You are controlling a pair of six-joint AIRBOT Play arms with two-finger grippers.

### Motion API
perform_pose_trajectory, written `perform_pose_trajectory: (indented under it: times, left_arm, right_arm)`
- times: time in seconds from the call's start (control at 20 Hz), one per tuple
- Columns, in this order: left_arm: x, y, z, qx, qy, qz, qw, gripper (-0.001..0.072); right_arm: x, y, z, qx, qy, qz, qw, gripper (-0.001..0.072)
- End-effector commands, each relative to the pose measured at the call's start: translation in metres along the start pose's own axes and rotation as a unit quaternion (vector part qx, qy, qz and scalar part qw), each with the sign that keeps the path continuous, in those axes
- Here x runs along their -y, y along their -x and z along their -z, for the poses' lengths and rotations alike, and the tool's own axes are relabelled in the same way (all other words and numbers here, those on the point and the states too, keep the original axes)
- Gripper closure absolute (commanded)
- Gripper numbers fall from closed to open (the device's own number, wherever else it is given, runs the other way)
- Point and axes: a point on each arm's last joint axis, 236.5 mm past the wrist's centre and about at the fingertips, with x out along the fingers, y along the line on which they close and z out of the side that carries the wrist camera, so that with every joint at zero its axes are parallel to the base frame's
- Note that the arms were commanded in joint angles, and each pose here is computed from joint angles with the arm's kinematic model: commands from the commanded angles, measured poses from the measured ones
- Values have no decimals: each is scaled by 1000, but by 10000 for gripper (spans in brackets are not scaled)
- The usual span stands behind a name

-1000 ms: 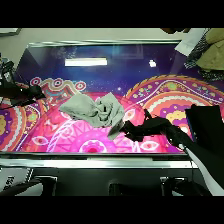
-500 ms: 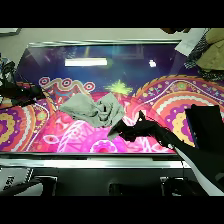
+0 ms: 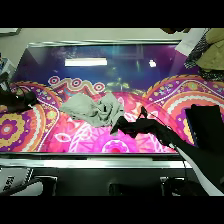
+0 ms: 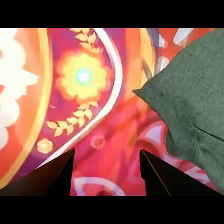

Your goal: Fold the clothes and pants, and hang the long-sleeved shirts on hangers.

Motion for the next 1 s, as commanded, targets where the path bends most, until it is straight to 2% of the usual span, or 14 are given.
perform_pose_trajectory:
  times: [0.0,0.05,0.15,0.35,0.8,0.85,0.9,0.95]
  left_arm:
    - [6,-46,18,-19,44,89,995,225]
    - [11,-61,25,-28,52,108,992,221]
    - [19,-84,29,-37,56,134,989,165]
    - [34,-105,6,0,73,178,981,165]
    - [64,-154,11,3,77,179,981,181]
    - [68,-155,10,6,79,182,980,343]
    - [71,-152,7,8,82,188,979,646]
    - [75,-146,1,14,80,194,978,692]
  right_arm:
    - [1,20,-10,9,14,8,1000,680]
    - [2,22,-7,4,22,11,1000,680]
    - [4,24,0,-9,29,18,999,679]
    - [6,27,10,-27,34,23,999,679]
    - [3,32,12,-28,42,21,998,679]
    - [3,33,12,-28,42,21,998,680]
    - [1,34,11,-25,45,18,999,680]
    - [-2,38,7,-14,55,16,998,680]
